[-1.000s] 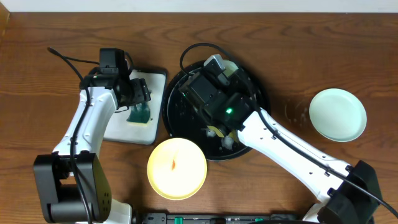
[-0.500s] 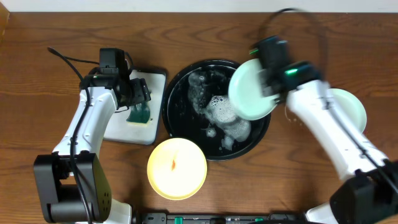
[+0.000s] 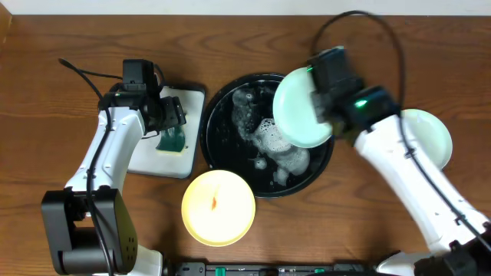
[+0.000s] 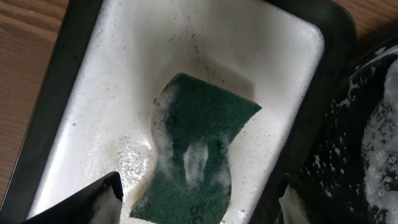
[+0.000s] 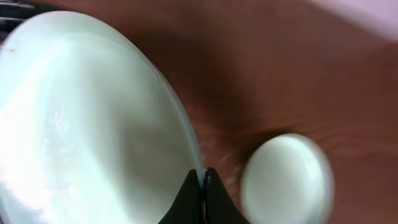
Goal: Clean dirty plates on tray and stack at the side
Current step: 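Carry the plate right and stack it on the cleaned plate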
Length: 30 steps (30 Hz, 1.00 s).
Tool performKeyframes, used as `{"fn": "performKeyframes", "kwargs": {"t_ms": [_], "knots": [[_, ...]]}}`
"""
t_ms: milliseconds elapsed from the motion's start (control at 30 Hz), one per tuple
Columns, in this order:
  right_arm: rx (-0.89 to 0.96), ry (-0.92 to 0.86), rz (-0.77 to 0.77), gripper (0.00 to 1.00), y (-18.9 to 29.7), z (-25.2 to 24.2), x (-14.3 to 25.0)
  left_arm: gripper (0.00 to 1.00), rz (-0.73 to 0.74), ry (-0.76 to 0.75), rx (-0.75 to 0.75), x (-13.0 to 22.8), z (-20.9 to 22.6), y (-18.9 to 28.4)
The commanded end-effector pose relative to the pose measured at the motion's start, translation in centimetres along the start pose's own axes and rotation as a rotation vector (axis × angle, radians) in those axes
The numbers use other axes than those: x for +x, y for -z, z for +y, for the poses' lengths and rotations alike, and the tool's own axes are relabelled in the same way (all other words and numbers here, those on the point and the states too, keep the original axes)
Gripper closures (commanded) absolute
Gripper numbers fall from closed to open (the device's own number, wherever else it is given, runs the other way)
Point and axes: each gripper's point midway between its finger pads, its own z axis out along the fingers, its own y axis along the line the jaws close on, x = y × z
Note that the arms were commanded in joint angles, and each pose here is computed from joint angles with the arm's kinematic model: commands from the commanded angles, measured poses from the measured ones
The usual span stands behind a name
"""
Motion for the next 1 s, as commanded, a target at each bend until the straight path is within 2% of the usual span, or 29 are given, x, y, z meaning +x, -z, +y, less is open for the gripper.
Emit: {"fn": "performKeyframes", "kwargs": {"t_ms": [0, 233, 600, 833, 967], "knots": [[0.29, 0.127, -0.151, 0.99, 4.4, -1.9, -2.7, 0.2, 0.018, 0.004, -0.005, 0.6, 0.3, -0.3], [0.434, 0.264, -0.307, 0.99, 9.3, 0.8, -5.0, 0.2, 0.018, 0.004, -0.005, 0.6, 0.3, -0.3], [0.474, 0.354, -0.329, 0.99, 10.9, 1.8, -5.0, 0.19, 0.018, 0.004, -0.005, 0.6, 0.3, -0.3], [0.465, 0.36, -0.339, 0.99, 11.2, 2.3, -5.0, 0.2, 0.018, 0.004, -0.005, 0.6, 0.3, -0.3], [0.397, 0.248, -0.328, 0.99, 9.9, 2.2, -4.6, 0.2, 0.018, 0.004, -0.005, 0.6, 0.3, -0.3]]}}
